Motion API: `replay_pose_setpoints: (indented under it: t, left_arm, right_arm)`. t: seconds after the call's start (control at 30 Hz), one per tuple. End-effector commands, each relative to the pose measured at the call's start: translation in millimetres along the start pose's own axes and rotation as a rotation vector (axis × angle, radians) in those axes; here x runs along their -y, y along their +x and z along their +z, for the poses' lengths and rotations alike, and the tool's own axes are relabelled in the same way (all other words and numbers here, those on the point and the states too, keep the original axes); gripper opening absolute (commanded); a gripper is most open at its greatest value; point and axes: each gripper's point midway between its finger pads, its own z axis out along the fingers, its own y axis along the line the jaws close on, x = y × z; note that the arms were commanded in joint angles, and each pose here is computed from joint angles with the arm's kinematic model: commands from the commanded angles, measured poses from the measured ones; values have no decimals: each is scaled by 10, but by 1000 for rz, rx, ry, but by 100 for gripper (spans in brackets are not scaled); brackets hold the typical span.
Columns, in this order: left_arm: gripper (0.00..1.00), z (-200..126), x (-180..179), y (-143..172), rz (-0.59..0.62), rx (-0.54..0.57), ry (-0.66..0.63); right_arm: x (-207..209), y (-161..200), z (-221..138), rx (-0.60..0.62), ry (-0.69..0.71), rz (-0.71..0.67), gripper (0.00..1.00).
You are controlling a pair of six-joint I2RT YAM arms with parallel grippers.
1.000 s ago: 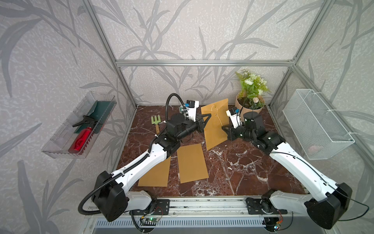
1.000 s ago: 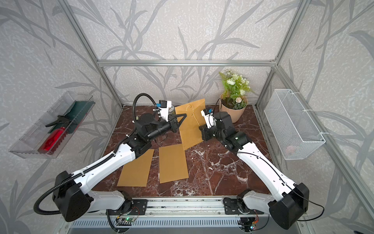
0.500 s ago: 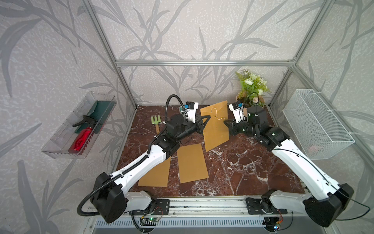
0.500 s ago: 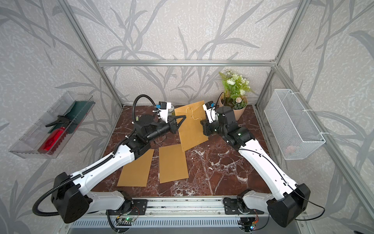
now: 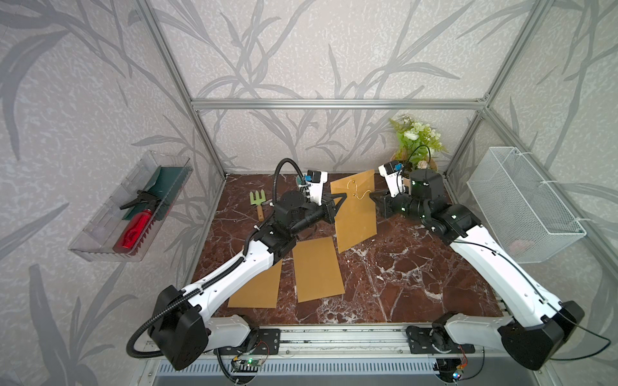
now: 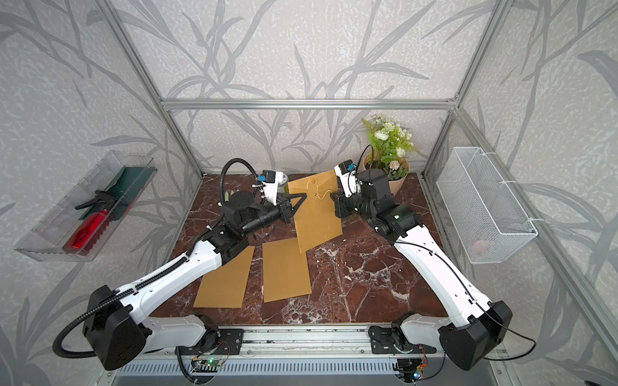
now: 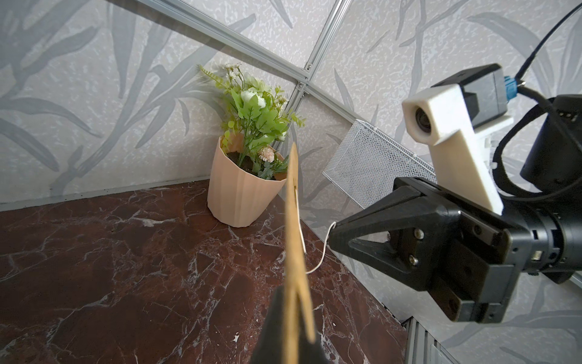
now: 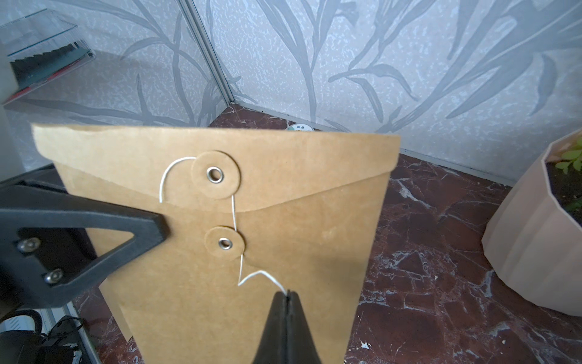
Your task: Open the file bag
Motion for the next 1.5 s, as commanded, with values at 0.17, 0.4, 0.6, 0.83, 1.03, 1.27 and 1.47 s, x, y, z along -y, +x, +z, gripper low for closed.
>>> replay_pose_setpoints:
  t: [0.17,0.4,0.6,0.83,1.03,1.27,1.47]
  left_arm:
    - [0,-69,94,-62,16,17,36]
    - [0,-17,66,5,11,-1,41]
    - [0,22,62,69,-1,-17,54]
    - [0,68,76,109,-13,-24,75]
    - [0,121,102,147,-24,-35,98]
    - [0,135,132,176,-22,-46,110]
    - [0,178,139,200,-28,-52,119]
  right_arm:
    - [-30,-141,-57,19,-5,-20,0]
    - [-61,-206,-67,24,-17,-23,0]
    - [-92,-271,-52,27,-32,-24,0]
    - [-130,-324,-47,28,-51,-27,0]
    - [-172,-390,-76,28,-64,-36,0]
    - [-218,-448,-81,31,-83,-45,0]
    - [-298,-465,-79,31,-111,-48,0]
